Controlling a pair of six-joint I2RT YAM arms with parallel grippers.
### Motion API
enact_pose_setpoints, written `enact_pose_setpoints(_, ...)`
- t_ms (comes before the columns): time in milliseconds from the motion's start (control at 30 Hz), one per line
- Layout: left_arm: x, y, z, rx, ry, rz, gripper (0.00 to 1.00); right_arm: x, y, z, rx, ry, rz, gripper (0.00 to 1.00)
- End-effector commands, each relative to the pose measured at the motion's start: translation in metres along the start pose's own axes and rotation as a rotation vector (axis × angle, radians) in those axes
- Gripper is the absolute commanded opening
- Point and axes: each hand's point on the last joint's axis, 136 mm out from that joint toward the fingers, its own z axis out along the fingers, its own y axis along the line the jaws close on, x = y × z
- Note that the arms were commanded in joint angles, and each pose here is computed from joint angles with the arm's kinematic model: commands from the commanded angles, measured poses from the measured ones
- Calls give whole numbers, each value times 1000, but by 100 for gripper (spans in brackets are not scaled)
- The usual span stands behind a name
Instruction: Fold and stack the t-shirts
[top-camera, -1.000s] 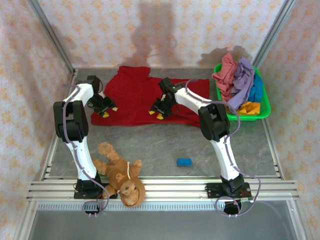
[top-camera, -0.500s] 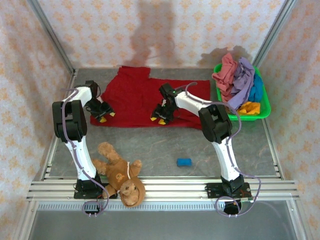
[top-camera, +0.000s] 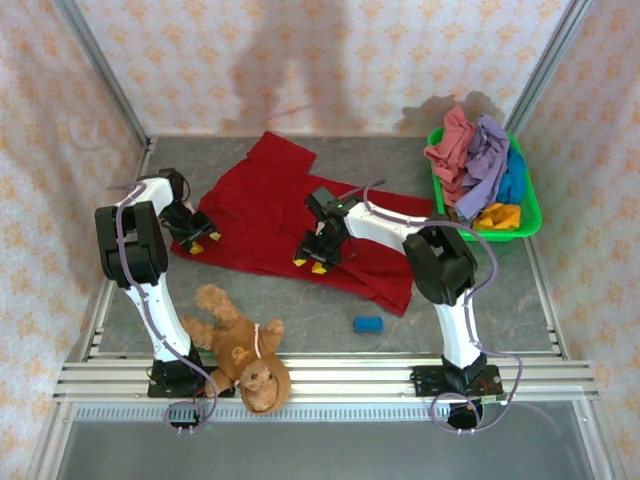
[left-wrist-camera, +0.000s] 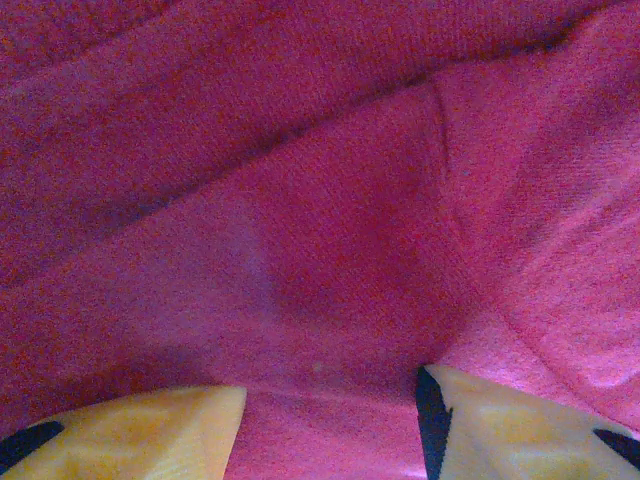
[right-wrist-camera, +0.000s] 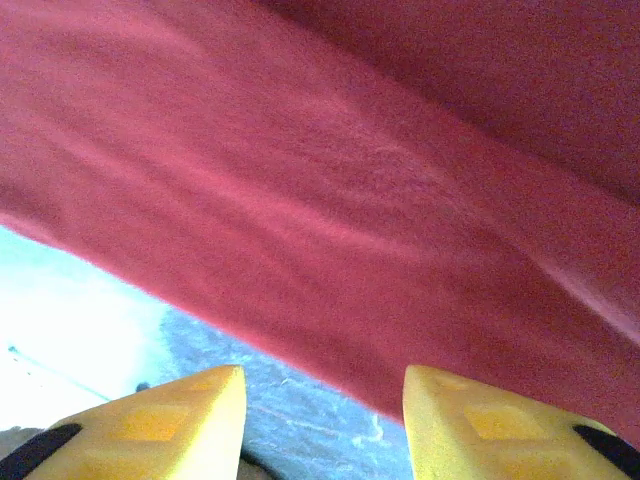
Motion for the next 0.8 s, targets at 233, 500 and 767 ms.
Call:
enact_pose_setpoints(233, 2, 27, 10, -98, 37, -9, 55, 17, -89, -85, 174, -158, 115, 48)
enact_pose_setpoints(500, 4, 28, 9, -106, 47, 1, 54, 41, -162, -94, 198, -238, 320, 56)
enact_pose_setpoints(767, 4, 30, 12, -115, 60, 9, 53, 60, -214, -112, 328, -284, 404, 53)
